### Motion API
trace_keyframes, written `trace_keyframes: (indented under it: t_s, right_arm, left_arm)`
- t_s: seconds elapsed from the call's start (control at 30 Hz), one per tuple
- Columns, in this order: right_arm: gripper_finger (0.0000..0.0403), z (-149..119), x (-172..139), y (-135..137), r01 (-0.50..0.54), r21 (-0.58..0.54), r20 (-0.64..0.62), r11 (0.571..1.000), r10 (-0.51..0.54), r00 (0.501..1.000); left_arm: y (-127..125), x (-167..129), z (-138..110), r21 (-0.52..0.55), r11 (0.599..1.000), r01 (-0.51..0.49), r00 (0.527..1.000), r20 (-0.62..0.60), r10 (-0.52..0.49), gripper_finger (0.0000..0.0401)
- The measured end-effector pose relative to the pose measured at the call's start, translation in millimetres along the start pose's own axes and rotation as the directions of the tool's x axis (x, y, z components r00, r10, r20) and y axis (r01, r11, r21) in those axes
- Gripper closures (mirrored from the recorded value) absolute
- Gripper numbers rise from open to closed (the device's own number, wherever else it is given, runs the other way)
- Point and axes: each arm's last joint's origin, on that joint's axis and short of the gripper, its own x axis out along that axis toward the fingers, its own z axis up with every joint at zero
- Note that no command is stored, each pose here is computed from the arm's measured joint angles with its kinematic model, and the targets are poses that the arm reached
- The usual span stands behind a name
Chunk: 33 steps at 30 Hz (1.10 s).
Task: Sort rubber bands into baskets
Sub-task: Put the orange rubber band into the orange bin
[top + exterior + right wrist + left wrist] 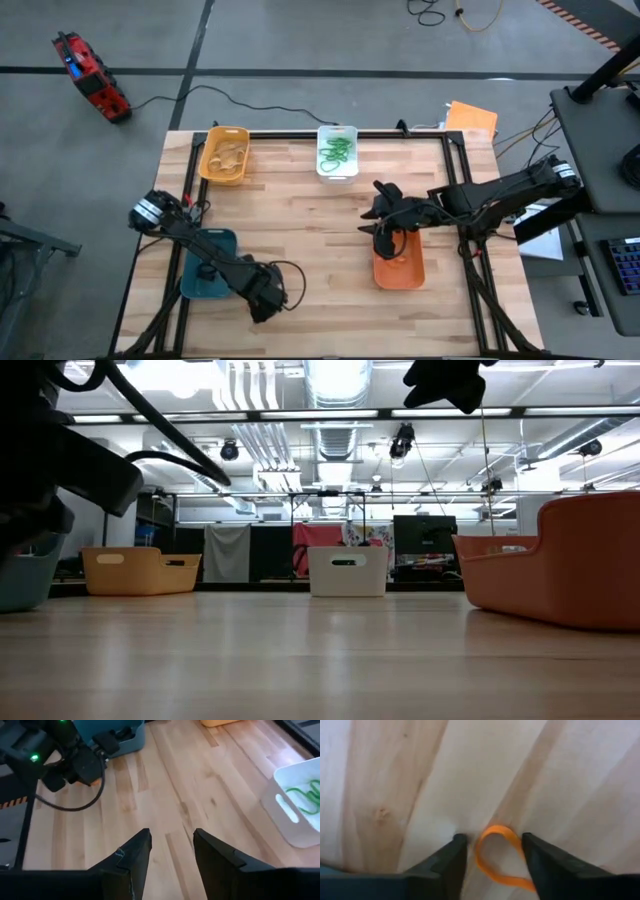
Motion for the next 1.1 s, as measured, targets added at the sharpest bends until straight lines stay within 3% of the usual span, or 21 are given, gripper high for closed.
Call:
trace_keyframes:
  t_s: [0.23, 0.53, 0.7, 0.87, 1.1]
  right_arm:
    - [0.0263, 0, 0, -1, 0.019, -0.022, 0.007, 1.0, -0.019, 1.0]
    - [0.0264, -18, 10, 1, 0.034, -0.056, 0.0, 0.998, -0.034, 0.999]
    - [0.0264, -41, 29, 9, -0.026, -0.144, 0.147, 0.989, 0.047, 0.988]
    - [0.0264, -63, 51, 20, -0.09, -0.233, 0.325, 0.968, 0.165, 0.931]
    - [0.0264, -74, 89, 40, -0.03, -0.308, 0.373, 0.951, 0.149, 0.916]
  left_arm:
    - [-9, -8, 4, 0.064, 0.998, 0.012, 0.999, 0.052, -0.015, 0.0385]
    - [-34, -65, 12, 0.234, 0.972, 0.0, 0.932, 0.353, -0.084, 0.04]
    - [-42, -108, 1, 0.312, 0.946, -0.093, 0.81, 0.576, -0.11, 0.0401]
    - [-43, -138, -12, 0.356, 0.916, -0.182, 0.659, 0.736, -0.156, 0.0401]
    - [-60, -138, -14, 0.534, 0.774, -0.341, 0.462, 0.812, -0.356, 0.0401]
